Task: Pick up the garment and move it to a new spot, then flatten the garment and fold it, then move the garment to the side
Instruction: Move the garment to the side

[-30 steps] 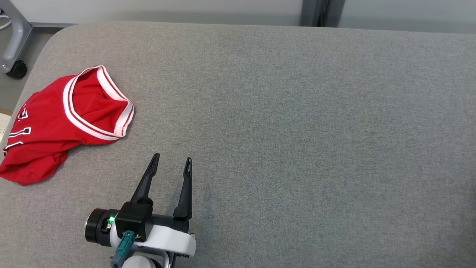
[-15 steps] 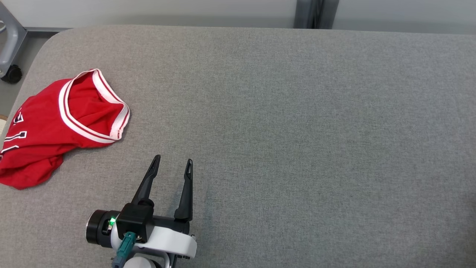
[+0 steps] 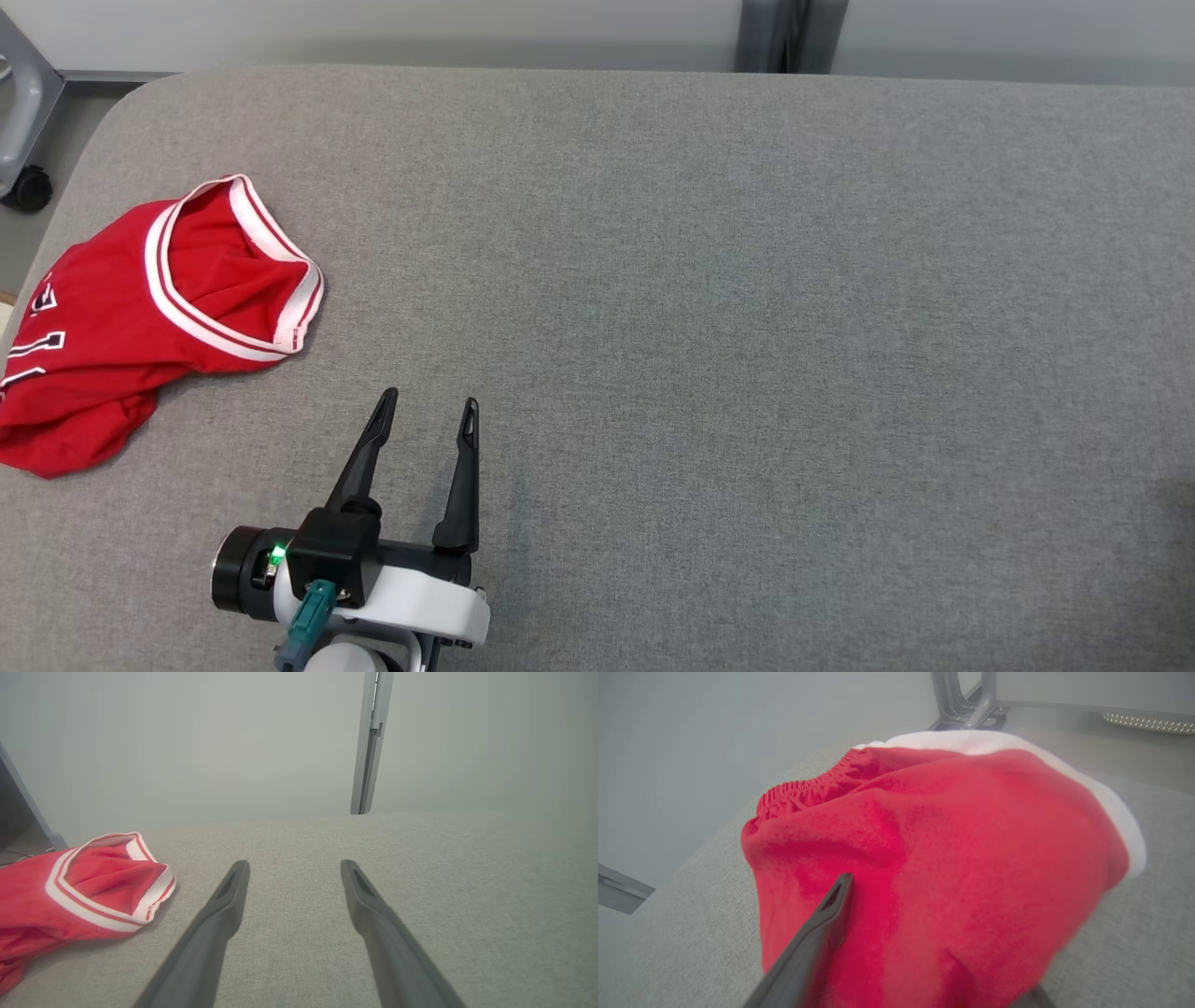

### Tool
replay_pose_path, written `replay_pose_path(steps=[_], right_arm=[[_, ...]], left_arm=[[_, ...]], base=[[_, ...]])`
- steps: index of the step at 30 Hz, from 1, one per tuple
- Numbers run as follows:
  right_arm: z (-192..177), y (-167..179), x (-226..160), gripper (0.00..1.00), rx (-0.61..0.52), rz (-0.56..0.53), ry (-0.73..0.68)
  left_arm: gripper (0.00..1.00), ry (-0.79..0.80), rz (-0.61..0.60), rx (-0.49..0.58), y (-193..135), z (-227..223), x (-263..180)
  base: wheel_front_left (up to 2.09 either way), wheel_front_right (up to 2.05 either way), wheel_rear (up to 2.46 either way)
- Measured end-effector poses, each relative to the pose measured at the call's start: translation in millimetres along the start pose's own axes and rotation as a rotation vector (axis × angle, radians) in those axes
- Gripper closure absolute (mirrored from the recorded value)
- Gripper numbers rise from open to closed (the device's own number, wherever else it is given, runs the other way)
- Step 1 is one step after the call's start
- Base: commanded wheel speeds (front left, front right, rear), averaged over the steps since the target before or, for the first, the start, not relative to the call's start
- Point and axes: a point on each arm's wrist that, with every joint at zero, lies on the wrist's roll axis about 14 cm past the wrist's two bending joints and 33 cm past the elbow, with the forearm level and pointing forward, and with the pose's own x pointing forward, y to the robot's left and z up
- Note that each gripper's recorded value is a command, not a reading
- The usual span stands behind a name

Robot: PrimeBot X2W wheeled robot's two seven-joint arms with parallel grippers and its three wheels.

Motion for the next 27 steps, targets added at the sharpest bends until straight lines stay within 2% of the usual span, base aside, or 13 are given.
replay_pose_path(steps=[10, 19, 27], right_arm=[[18, 15, -10, 0.00, -0.012, 0.040, -0.047], [15, -4, -36, 0.00, -0.041, 0.023, -0.026], [18, -9, -51, 0.00, -0.022, 0.022, -0.018]], left_arm=[[0.00, -0.037, -0.003, -0.001, -1, 13, -4], [0.00, -0.081, 0.004, -0.008, 0, 28, -16], [0.00, -0.105, -0.016, -0.012, -7, 36, -18]], base=[[0.00, 0.00, 0.00], [0.00, 0.00, 0.00], [0.00, 0.00, 0.00]])
